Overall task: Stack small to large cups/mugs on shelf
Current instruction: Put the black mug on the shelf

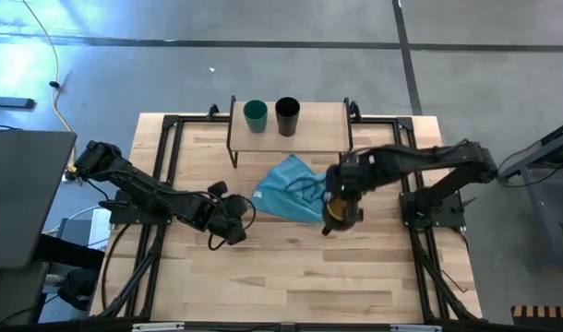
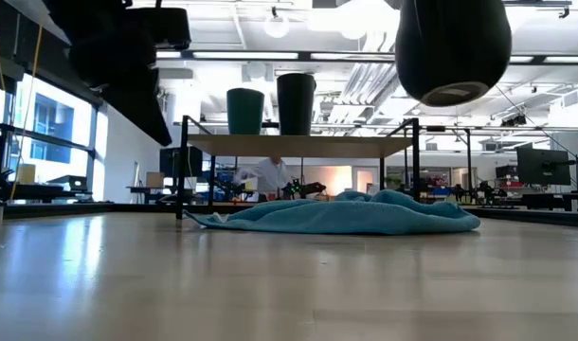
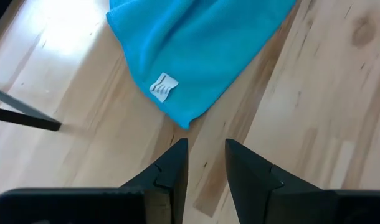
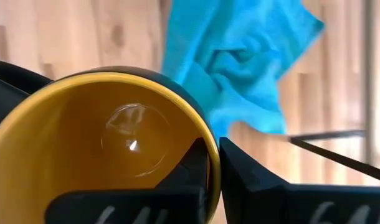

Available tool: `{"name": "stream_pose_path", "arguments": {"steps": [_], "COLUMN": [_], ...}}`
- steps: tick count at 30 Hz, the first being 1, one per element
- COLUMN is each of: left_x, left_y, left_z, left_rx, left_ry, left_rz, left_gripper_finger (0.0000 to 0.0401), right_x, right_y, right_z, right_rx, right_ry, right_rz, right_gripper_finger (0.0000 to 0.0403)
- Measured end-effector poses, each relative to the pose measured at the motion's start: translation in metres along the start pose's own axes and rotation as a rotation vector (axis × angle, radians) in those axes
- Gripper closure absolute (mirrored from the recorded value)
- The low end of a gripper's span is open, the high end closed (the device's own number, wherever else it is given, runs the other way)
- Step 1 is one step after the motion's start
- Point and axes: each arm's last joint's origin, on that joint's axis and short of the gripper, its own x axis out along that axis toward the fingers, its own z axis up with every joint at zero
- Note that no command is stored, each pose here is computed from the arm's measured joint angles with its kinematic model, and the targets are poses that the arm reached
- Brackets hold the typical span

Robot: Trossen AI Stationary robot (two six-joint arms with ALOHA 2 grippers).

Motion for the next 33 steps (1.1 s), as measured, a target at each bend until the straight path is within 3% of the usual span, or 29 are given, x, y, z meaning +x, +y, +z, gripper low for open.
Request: {"name": "stream_pose_path", "arguments": {"steps": [18, 33], "left_x": [0.000, -0.001], "left_y": [-0.007, -0.010], "left_z": [0.007, 0.012], "left_rx": [-0.098, -0.156], "left_ry": [-0.040, -0.082], "left_rz": [-0.088, -0.120], "left_gripper_finger": [0.0307, 0.0307], "right_x": [-0.062, -0.071], "right_y": [-0.084, -0.127], "right_z": [0.000, -0.014], "right_rx": [-0.095, -0.082], "right_ry": [-0.084, -0.068], "right_rz": [-0.050, -0.069], "right_gripper_finger": [0.0403, 0.0403]}}
